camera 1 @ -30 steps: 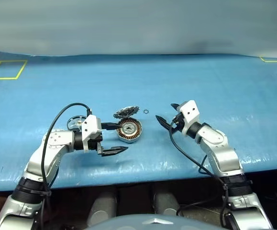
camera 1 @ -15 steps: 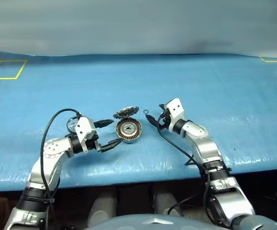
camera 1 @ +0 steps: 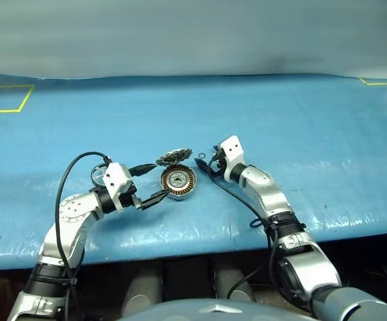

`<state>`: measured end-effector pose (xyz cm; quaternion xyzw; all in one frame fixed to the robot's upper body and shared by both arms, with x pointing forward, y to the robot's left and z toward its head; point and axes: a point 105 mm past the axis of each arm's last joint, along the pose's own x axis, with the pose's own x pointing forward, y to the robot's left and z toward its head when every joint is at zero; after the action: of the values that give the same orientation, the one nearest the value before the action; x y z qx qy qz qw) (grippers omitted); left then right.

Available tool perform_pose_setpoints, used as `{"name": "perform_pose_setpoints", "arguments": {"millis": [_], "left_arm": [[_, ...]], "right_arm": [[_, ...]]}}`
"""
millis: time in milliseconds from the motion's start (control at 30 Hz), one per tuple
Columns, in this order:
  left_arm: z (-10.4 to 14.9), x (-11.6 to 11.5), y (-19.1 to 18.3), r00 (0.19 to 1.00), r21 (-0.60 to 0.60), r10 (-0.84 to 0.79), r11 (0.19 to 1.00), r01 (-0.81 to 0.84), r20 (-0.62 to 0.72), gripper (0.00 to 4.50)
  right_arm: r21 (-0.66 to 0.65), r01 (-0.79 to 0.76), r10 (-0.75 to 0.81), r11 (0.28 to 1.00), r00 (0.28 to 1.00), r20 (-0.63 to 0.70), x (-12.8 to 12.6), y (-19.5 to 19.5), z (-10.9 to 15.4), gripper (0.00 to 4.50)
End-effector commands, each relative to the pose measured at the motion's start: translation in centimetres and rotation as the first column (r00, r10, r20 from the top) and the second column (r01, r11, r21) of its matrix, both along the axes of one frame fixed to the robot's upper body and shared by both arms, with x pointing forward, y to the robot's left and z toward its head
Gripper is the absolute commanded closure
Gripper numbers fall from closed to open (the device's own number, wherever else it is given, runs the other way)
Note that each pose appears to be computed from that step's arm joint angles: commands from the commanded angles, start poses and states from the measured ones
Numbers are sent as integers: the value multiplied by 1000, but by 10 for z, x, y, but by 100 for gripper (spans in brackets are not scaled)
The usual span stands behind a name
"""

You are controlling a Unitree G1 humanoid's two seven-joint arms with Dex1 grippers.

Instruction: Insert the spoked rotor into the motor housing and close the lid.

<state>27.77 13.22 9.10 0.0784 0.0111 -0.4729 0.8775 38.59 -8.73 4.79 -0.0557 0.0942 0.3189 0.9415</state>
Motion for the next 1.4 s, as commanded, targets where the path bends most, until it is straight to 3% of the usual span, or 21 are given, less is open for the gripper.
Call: {"name": "perform_pose_setpoints", "arguments": {"millis": [33,133,300,1033,1233,1400], "left_arm": [[9,1,1,999,1,9,1000,-9,51,20],[8,0,1,999,5,11,1000,-11,51,17],[7,0,1,999,7,12,1000,-12,47,16],[5,0,3,999,14,34,999,-34,42,16],[4,0,4,998,20,43,999,-44,46,16],[4,1,4,998,22,44,999,-45,44,16]], "right_arm": [[3,2,-2,1000,999,37,4,3,8,0],[2,4,-4,1000,999,37,4,3,7,19],[-11,11,-11,1000,999,39,3,2,5,158],[10,-10,9,1000,1000,22,9,21,3,158],[-24,0,0,1000,1000,7,7,17,-5,346],[-42,-5,6,999,1000,12,1,15,-7,346]]}}
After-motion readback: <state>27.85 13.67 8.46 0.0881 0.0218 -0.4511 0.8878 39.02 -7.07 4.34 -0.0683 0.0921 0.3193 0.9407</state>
